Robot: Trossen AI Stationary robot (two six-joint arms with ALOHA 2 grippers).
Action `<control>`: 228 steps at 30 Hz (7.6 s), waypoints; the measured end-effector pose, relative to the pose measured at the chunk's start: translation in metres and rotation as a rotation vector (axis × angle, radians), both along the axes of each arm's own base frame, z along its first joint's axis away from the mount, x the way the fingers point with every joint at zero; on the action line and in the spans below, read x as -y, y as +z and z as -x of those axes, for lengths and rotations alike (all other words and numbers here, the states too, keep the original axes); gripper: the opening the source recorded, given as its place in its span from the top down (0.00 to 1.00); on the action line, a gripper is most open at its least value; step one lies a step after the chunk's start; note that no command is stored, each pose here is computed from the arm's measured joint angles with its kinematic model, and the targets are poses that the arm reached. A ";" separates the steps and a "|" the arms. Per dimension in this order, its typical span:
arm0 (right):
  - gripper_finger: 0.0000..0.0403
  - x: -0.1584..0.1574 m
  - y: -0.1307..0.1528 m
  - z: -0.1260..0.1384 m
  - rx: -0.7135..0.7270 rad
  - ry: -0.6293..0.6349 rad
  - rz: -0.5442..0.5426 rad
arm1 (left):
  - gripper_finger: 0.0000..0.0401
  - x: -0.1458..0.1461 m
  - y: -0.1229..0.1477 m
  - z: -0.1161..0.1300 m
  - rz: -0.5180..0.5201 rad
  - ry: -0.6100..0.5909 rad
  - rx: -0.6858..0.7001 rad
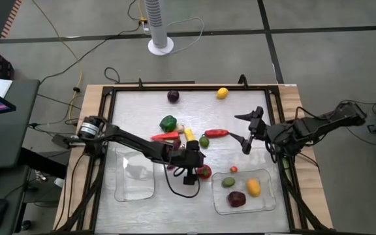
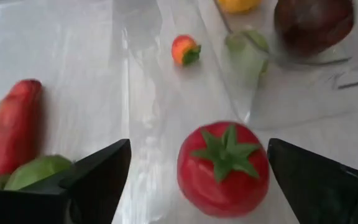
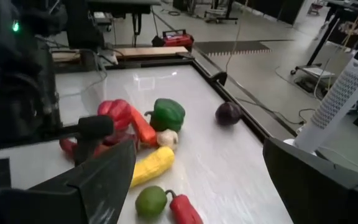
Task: Sort produce into baskets
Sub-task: Put the tomato into the right transparent bin, then put the lime into the right transparent bin, then put the bottom red chili pepper into the left transparent bin
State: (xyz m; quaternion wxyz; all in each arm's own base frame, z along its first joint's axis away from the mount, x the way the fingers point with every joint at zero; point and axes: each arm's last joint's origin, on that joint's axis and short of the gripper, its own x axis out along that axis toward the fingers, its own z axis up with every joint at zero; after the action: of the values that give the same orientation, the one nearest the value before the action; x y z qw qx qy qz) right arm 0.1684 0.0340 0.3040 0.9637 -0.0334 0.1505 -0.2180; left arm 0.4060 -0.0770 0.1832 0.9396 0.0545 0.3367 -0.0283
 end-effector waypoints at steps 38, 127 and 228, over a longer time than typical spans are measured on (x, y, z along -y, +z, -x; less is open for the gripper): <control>0.06 0.002 0.001 0.006 -0.007 0.002 -0.002 | 0.27 -0.025 0.035 -0.006 -0.115 0.111 0.060; 0.06 -0.004 0.004 0.013 0.024 0.023 -0.013 | 0.47 -0.120 -0.073 -0.014 0.028 0.322 0.033; 0.06 -0.001 0.003 0.012 0.022 -0.021 -0.008 | 0.37 -0.046 -0.023 0.063 0.105 0.436 -0.254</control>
State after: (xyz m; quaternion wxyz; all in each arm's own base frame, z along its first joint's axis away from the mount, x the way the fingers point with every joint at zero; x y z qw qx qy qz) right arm 0.1566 0.0353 0.3073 0.9630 -0.0255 0.1410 -0.2281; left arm 0.3431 -0.0311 0.1602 0.8752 -0.0722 0.4540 0.1506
